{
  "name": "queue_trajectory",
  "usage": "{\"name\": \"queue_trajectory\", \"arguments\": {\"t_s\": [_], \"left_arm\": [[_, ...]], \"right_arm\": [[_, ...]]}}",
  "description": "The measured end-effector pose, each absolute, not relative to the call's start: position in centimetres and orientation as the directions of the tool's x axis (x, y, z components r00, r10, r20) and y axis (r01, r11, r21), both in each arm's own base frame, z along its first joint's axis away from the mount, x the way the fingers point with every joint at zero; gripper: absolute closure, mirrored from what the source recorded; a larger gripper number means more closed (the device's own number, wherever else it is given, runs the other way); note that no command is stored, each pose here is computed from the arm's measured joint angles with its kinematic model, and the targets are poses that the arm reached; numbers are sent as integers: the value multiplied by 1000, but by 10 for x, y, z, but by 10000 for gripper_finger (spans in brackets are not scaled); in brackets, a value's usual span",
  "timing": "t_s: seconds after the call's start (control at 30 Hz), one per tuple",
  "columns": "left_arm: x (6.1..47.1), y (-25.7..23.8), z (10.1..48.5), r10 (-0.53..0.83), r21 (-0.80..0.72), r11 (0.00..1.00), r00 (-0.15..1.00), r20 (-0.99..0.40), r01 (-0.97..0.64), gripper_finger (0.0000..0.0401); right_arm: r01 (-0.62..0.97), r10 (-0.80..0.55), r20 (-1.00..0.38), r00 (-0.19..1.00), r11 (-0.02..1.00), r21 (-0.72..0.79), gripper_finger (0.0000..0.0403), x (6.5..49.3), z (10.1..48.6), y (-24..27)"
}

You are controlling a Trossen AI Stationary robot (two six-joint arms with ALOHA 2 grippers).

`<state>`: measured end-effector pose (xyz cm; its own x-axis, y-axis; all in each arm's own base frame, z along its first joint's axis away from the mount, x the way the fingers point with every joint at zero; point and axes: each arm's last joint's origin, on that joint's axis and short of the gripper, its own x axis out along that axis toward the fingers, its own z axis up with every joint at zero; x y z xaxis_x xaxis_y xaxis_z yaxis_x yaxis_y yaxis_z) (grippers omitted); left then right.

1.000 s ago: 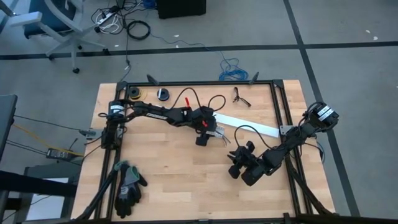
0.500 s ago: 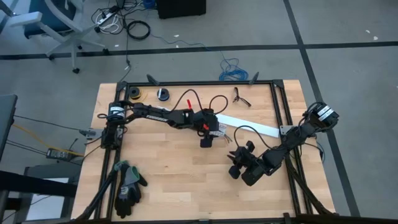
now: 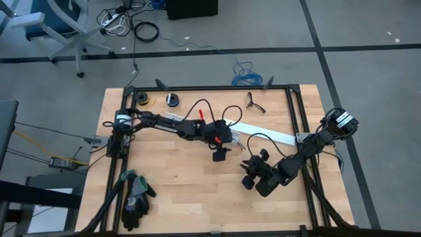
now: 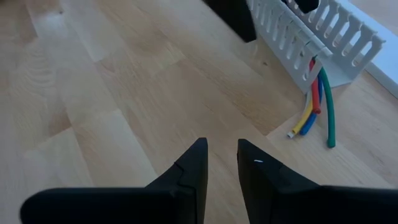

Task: Ziptie cables
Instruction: Close the cable duct

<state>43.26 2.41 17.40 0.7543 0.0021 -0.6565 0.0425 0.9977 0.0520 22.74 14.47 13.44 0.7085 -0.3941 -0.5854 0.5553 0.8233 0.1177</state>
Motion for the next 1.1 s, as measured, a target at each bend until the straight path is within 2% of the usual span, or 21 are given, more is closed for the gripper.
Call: {"name": "queue_trajectory", "arguments": {"t_s": [0.33,0.5,0.67,1.0,1.1], "left_arm": [[434,13,175,3,82,995,768,-641,64,87],[436,13,177,-15,22,999,783,-622,36,87],[436,9,178,-126,-8,988,784,-609,152,87],[442,45,196,-63,55,991,796,-603,120,87],[443,56,206,-82,51,989,795,-602,140,87]], "right_arm": [[555,-392,-584,711,823,123,327,228,135,145],[556,-392,-583,711,821,127,327,228,135,145],[555,-390,-582,714,821,131,327,228,135,145],[552,-391,-581,714,824,125,328,228,135,145],[552,-390,-581,714,824,125,328,228,135,145]]}}
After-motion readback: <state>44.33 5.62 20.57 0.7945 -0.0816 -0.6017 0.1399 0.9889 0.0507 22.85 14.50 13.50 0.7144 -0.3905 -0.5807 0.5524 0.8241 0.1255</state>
